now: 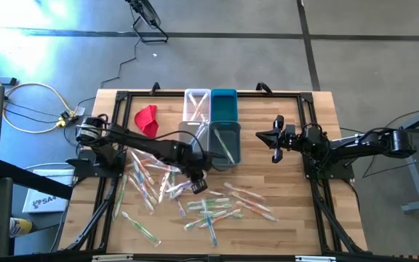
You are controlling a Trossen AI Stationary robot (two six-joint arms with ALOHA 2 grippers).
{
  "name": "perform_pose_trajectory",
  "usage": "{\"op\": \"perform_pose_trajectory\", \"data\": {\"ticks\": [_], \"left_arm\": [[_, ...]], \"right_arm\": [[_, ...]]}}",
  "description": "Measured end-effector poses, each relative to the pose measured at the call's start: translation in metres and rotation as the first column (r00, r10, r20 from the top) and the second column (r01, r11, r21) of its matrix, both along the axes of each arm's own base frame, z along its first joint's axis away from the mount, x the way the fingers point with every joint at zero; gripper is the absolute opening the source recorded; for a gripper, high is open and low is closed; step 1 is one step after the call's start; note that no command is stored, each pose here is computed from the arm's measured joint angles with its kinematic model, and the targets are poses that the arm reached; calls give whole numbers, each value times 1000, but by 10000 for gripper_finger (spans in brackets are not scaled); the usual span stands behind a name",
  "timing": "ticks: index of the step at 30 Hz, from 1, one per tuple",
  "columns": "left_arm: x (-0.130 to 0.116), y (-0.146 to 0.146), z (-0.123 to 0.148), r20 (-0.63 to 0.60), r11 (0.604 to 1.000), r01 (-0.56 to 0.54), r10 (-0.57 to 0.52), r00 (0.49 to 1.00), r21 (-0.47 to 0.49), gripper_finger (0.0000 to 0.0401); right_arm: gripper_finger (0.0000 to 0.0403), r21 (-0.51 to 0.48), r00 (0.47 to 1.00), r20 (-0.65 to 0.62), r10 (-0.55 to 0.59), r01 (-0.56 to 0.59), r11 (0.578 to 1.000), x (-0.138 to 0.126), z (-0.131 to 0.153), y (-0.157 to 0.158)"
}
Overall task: Pick & Place Toothbrushes
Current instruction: Put the violet toothbrush into the light blue bin
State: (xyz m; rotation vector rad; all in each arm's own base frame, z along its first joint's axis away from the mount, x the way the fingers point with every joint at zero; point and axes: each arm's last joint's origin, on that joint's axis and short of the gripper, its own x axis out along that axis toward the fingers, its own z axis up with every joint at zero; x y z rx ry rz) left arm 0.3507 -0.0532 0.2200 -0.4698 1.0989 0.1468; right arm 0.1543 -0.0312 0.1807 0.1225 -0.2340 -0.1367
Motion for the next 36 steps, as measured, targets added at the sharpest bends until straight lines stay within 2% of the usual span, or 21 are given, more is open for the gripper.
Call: {"op": "perform_pose_trajectory", "data": {"ticks": [14,24,32,36], "left_arm": [[0,-8,0,12,999,-34,33,999,27,0],[8,-16,-27,-48,999,-24,26,999,33,0],[9,-16,-24,-37,999,-25,26,999,32,1],[10,-16,-23,-29,999,-22,23,999,31,15]], "right_arm": [[2,0,1000,0,0,0,1000,0,0,0],[2,0,1000,-1,0,0,1000,0,0,0],[2,3,1000,-12,-1,1,1000,0,-1,0],[2,3,1000,-14,-4,4,1000,0,-1,0]]}}
